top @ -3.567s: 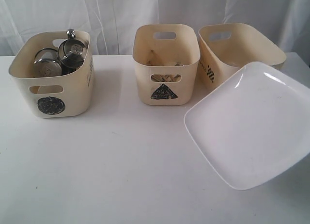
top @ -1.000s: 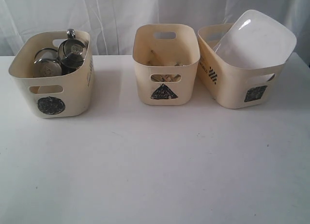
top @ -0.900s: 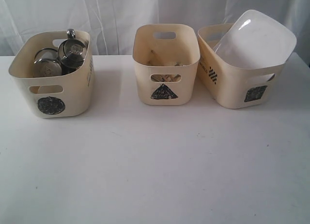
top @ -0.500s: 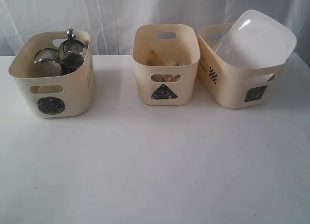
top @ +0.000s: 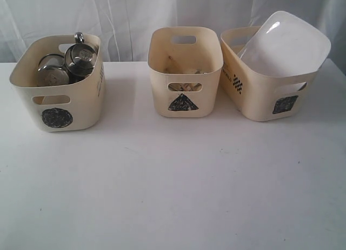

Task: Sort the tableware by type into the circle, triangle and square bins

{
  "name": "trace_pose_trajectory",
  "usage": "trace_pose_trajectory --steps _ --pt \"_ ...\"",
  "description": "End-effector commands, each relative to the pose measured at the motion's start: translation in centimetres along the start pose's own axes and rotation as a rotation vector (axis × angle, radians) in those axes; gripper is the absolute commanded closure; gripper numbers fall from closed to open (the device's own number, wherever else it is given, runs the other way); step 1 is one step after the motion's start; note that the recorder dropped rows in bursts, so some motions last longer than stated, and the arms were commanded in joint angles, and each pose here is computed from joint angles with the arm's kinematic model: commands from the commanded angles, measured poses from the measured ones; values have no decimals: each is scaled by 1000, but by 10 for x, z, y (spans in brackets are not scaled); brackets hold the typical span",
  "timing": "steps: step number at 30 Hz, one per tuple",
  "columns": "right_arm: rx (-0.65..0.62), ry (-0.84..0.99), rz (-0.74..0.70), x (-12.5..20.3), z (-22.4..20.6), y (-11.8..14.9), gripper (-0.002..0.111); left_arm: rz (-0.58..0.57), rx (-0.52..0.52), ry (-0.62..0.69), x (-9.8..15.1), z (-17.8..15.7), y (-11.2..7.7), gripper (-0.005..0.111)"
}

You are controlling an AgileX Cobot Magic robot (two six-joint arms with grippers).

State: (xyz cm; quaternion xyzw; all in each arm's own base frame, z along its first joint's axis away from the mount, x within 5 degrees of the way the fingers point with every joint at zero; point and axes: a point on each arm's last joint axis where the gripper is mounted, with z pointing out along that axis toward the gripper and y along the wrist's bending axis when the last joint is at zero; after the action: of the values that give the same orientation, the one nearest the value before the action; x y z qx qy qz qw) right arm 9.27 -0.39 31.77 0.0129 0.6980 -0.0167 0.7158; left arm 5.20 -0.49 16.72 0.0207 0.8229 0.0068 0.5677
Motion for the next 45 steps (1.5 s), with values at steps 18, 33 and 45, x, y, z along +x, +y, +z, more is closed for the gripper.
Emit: trace_pose_trajectory --steps 18,33,45 --pt "16 -36 41 67 -48 -2 108 -16 0 1 1 0 0 107" --pt "42 292 -106 135 -43 -5 108 -16 0 1 1 0 0 107" --pt "42 292 -104 135 -43 -5 108 -16 0 1 1 0 0 107"
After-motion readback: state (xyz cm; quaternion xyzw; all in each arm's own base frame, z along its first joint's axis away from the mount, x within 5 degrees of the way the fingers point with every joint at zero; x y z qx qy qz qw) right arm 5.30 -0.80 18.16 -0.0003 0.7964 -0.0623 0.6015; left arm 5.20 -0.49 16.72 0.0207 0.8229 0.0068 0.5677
